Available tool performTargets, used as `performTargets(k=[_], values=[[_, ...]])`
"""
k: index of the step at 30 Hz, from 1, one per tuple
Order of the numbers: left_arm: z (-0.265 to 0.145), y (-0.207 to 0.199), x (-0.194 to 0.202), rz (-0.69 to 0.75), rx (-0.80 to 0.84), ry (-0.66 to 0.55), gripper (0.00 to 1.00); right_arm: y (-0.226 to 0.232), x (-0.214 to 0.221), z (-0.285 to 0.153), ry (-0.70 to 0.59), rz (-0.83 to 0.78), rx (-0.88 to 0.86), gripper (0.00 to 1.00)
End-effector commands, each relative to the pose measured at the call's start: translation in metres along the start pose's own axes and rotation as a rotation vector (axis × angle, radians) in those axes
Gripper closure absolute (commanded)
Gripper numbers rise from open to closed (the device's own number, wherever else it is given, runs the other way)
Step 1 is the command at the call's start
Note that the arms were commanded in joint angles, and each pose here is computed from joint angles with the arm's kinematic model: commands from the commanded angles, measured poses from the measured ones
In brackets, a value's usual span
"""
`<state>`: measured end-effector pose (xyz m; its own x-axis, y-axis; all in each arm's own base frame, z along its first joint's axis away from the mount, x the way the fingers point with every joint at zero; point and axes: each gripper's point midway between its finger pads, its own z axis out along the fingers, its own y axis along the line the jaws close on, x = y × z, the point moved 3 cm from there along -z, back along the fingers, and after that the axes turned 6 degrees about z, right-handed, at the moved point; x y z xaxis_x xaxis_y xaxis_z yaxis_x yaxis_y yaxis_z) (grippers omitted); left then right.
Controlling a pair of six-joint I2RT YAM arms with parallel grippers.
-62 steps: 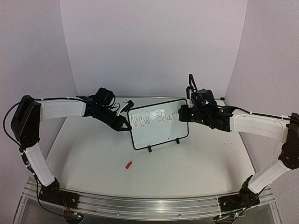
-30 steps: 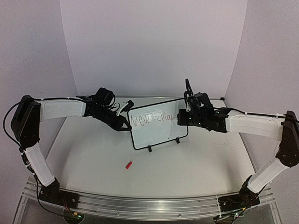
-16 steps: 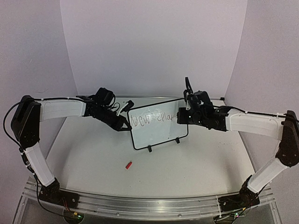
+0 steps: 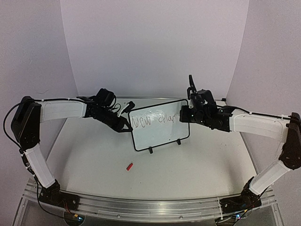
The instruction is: Write a sentence on the whiteboard
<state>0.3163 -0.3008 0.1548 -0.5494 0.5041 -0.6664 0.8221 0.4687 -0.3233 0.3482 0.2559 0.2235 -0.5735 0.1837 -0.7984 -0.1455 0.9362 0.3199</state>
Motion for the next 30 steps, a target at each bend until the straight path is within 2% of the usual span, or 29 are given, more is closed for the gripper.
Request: performTargets(k=[1,19,30], values=[[-0.006,-0.004,-0.011,0.03,-0.026,-0.007,1.0,0.0,-0.017,-0.004,-0.061,0.015,0.014,1.0],[-0.006,-0.004,-0.011,0.029,-0.027,-0.007,1.0,-0.014,0.016,0.003,0.025,0.032,0.042,1.0],[-0.007,-0.004,-0.012,0.031,-0.029,-0.009,1.0,-0.007,0.002,-0.004,-0.002,0.035,0.011,1.0]])
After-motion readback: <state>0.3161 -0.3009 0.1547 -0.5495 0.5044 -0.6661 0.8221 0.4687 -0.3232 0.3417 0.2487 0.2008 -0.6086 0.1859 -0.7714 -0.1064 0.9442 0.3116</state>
